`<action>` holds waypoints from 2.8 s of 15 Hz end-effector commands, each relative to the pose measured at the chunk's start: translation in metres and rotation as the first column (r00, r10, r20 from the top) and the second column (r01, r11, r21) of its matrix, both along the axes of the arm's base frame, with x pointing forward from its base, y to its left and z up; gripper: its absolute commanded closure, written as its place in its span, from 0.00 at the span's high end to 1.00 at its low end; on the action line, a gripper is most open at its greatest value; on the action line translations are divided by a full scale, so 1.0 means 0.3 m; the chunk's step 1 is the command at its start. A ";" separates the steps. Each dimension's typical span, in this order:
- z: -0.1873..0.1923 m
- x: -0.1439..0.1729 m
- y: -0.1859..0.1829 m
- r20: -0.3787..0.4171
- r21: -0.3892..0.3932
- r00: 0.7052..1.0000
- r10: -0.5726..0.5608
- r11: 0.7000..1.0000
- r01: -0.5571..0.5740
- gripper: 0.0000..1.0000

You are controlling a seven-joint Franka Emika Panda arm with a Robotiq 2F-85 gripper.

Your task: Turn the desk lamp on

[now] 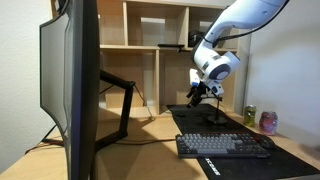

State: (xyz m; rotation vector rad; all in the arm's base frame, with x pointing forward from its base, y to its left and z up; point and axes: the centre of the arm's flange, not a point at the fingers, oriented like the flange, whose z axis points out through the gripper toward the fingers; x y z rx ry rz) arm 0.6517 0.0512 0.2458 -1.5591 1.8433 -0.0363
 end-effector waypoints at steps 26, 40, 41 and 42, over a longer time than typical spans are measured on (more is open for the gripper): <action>-0.252 0.262 -0.031 -0.106 0.001 0.994 -0.009 1.000 0.009 1.00; -0.134 0.348 -0.138 -0.174 0.099 0.984 0.039 0.995 -0.022 1.00; -0.139 0.355 -0.121 -0.178 0.114 0.984 0.028 0.993 -0.008 1.00; -0.141 0.364 -0.106 -0.187 0.128 0.982 0.021 0.992 0.004 1.00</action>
